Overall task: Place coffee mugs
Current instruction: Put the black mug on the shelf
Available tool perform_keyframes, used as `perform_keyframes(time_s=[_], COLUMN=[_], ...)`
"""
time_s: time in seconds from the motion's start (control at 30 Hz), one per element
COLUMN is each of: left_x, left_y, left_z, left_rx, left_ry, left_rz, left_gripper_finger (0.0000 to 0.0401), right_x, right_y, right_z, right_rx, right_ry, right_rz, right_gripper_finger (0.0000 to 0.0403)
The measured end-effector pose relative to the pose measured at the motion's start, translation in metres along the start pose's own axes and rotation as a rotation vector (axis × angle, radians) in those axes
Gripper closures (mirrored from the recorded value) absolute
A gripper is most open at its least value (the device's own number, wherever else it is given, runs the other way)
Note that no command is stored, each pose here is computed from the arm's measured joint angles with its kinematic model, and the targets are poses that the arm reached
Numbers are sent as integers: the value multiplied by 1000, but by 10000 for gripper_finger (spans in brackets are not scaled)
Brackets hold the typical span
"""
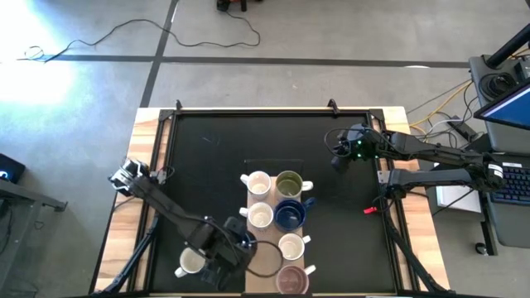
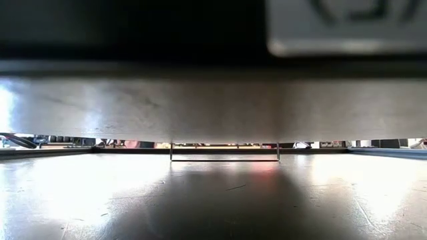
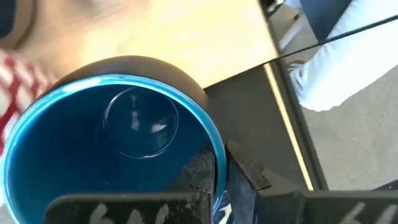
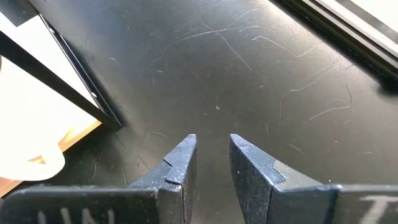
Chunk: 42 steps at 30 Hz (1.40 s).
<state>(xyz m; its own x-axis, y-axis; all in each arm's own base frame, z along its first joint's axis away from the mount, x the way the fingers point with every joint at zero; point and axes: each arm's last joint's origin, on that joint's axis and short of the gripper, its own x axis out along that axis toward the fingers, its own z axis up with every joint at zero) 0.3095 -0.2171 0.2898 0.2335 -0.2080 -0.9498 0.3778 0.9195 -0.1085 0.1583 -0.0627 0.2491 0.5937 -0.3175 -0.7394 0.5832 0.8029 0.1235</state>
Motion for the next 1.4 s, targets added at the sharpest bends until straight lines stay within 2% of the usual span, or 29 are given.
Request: perform_keyframes(time_s=[0.53, 0.67, 0.97, 1.4], left_x=[19, 21, 20, 16], left_y=[-5, -4, 6, 5], left_z=[24, 29, 35, 39], left_rx=[107, 134, 130, 154], left_ry=[-36, -43, -80, -141], left_rz=[-5, 24, 73, 73], left_gripper_finger=[394, 394, 367, 364], right_x=[0, 0, 0, 0], right_y=[0, 0, 0, 0], right_z=[0, 0, 0, 0], right_rx=[0, 0, 0, 0], right_ry=[0, 0, 0, 0], right_rz=[0, 0, 0, 0], right_gripper_finger=[319, 319, 319, 319])
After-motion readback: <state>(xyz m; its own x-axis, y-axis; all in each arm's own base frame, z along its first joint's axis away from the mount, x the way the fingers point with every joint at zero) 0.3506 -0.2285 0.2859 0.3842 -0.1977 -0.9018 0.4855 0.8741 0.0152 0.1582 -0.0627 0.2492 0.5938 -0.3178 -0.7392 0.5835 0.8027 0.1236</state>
